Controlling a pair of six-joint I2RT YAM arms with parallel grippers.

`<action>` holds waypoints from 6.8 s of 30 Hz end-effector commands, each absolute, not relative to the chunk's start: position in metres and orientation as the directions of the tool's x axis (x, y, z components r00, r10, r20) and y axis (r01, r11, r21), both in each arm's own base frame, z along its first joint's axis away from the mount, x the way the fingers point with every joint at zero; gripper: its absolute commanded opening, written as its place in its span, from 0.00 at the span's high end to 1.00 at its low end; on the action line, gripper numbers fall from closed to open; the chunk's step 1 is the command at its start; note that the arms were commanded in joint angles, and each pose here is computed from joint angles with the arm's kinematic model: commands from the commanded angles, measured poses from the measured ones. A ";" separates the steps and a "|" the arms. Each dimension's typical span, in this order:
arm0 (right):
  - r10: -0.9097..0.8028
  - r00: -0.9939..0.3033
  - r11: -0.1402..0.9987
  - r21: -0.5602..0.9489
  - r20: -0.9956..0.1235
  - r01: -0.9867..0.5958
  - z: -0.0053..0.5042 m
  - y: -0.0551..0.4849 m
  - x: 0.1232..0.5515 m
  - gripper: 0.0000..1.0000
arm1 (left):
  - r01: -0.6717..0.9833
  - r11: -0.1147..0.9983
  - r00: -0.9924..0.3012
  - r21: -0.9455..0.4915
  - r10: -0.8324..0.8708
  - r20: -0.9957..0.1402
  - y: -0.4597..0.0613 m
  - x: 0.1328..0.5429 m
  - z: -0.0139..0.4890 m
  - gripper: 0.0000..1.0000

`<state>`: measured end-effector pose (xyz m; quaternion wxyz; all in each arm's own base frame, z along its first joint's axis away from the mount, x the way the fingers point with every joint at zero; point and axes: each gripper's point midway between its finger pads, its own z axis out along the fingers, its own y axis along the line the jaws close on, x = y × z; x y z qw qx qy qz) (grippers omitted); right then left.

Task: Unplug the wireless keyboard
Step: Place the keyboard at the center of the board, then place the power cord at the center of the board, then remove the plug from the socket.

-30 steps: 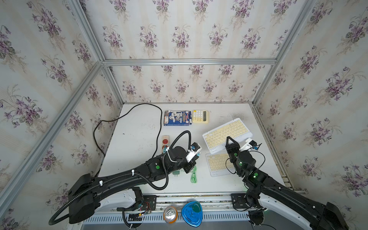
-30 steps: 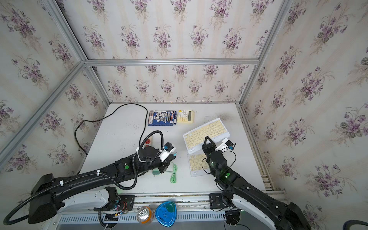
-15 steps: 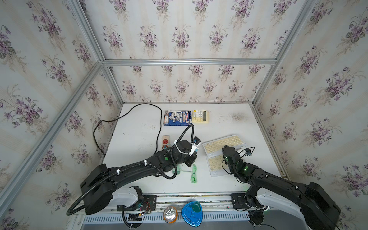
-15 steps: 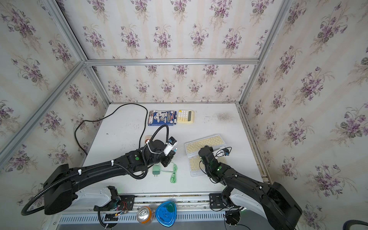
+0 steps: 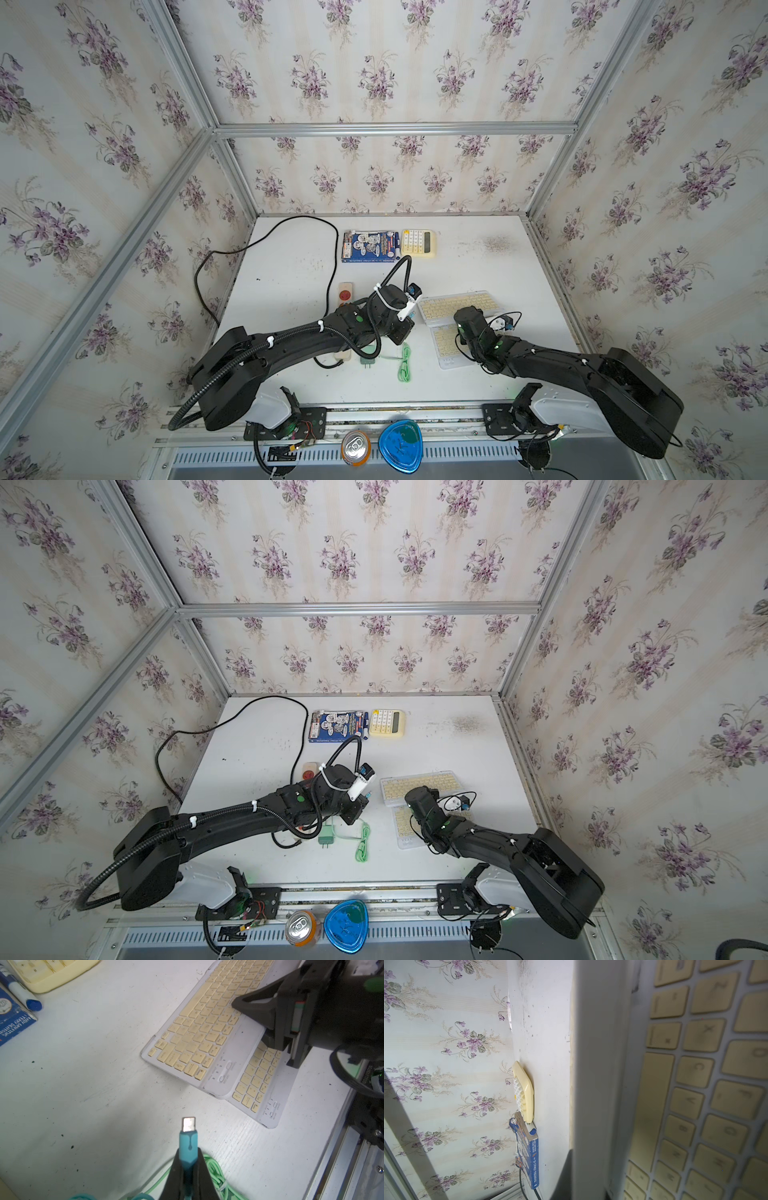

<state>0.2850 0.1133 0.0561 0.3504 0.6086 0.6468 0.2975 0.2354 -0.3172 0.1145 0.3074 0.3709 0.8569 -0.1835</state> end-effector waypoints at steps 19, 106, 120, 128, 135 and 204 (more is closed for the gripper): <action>0.993 -0.106 0.107 0.767 -0.051 0.633 0.033 0.133 0.303 0.41 | 0.749 0.649 -0.575 -0.136 0.534 -0.620 -0.322 0.231 0.105 0.81; -0.213 -0.658 0.945 0.020 -0.723 -0.328 0.092 0.456 0.242 0.29 | -0.019 0.659 -0.565 -0.752 -0.628 -0.536 -0.066 0.295 0.109 0.64; -0.194 -0.699 0.955 0.031 -0.688 -0.296 0.059 0.474 0.269 0.42 | -0.008 0.679 -0.533 -0.734 -0.623 -0.572 -0.062 0.292 0.117 0.65; -0.103 -0.661 0.975 0.055 -0.743 -0.214 0.069 0.458 0.282 0.68 | 0.000 0.676 -0.539 -0.737 -0.620 -0.569 -0.064 0.293 0.119 0.66; -0.053 -0.633 0.978 0.090 -0.772 -0.190 0.080 0.442 0.286 0.91 | 0.039 0.658 -0.567 -0.752 -0.605 -0.559 -0.072 0.294 0.121 0.66; -0.024 -0.687 0.946 0.206 -0.727 -0.250 0.077 0.452 0.268 1.00 | -0.213 0.527 -0.874 -0.823 -0.479 -0.080 -0.145 0.316 -0.001 0.91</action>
